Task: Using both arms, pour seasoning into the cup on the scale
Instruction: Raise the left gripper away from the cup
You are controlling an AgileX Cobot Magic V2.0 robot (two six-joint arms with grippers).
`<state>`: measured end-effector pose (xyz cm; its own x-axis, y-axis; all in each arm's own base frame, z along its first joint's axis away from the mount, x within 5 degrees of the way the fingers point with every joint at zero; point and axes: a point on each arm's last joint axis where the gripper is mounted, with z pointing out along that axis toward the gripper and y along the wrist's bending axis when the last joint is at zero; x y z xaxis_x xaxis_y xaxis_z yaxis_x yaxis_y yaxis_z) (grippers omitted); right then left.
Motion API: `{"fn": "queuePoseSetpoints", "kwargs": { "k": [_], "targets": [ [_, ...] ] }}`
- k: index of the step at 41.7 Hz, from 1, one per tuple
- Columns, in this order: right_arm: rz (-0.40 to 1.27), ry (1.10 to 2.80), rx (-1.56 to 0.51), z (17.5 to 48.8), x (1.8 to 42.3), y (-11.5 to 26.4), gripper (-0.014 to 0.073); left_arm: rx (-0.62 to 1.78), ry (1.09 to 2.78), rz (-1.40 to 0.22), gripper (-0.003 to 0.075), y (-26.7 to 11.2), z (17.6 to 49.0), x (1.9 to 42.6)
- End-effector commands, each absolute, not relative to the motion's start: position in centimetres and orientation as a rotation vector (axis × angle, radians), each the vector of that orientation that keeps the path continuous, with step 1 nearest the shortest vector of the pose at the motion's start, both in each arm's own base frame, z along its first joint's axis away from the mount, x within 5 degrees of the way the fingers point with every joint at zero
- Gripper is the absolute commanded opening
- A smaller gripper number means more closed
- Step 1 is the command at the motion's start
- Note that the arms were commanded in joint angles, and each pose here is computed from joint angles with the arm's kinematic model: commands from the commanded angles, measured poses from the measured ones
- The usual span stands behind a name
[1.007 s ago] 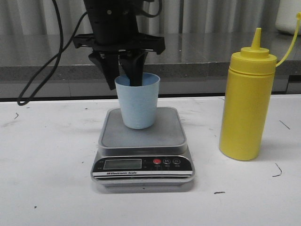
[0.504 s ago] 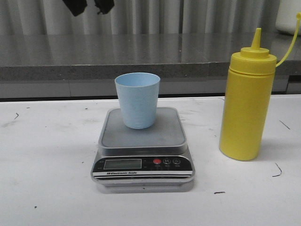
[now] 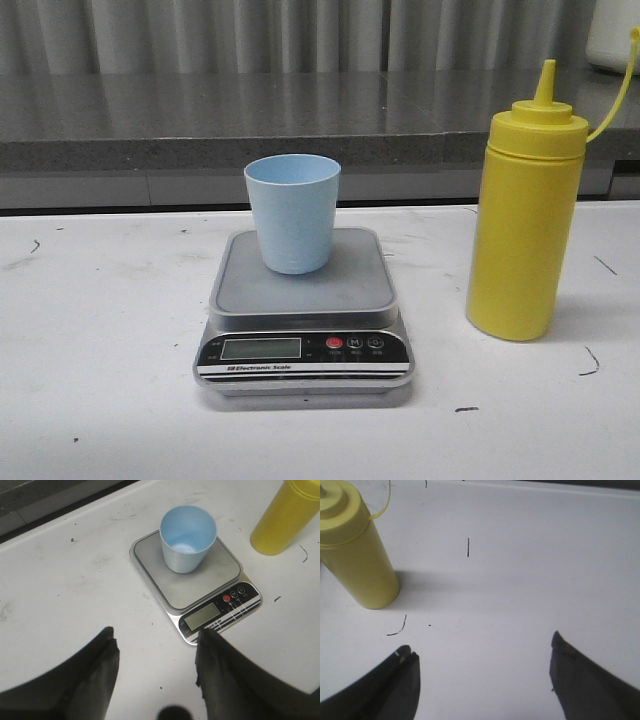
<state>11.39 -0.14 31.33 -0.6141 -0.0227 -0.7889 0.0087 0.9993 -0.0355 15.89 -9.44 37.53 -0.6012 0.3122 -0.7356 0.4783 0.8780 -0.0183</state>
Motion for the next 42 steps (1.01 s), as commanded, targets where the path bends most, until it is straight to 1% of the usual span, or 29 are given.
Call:
{"fn": "queuePoseSetpoints", "kwargs": {
  "k": [1,10,16,28,38,42],
  "targets": [
    [-0.067,2.143,-0.024,32.8,11.8,-0.2,0.0561,0.541,2.125,-0.314,0.0355,-8.2,38.7,13.7],
    [-0.067,2.143,-0.024,32.8,11.8,-0.2,0.0561,0.522,2.057,-0.334,0.0355,-5.7,37.3,9.6],
    [-0.067,2.143,-0.024,32.8,11.8,-0.2,0.0561,0.512,2.021,-0.349,0.0355,-4.7,36.4,7.9],
    [-0.067,2.143,-0.024,32.8,11.8,-0.2,0.0561,0.507,2.002,-0.354,0.0355,-4.5,36.3,7.5],
    [-0.062,2.091,-0.025,33.2,12.1,-0.2,0.0561,0.507,2.002,-0.354,0.0355,-4.5,36.3,7.5],
    [0.01,2.1,-0.005,33.1,12.0,0.2,0.0561,0.506,2.001,-0.354,0.0355,-4.5,36.4,7.5]
  ]
}}
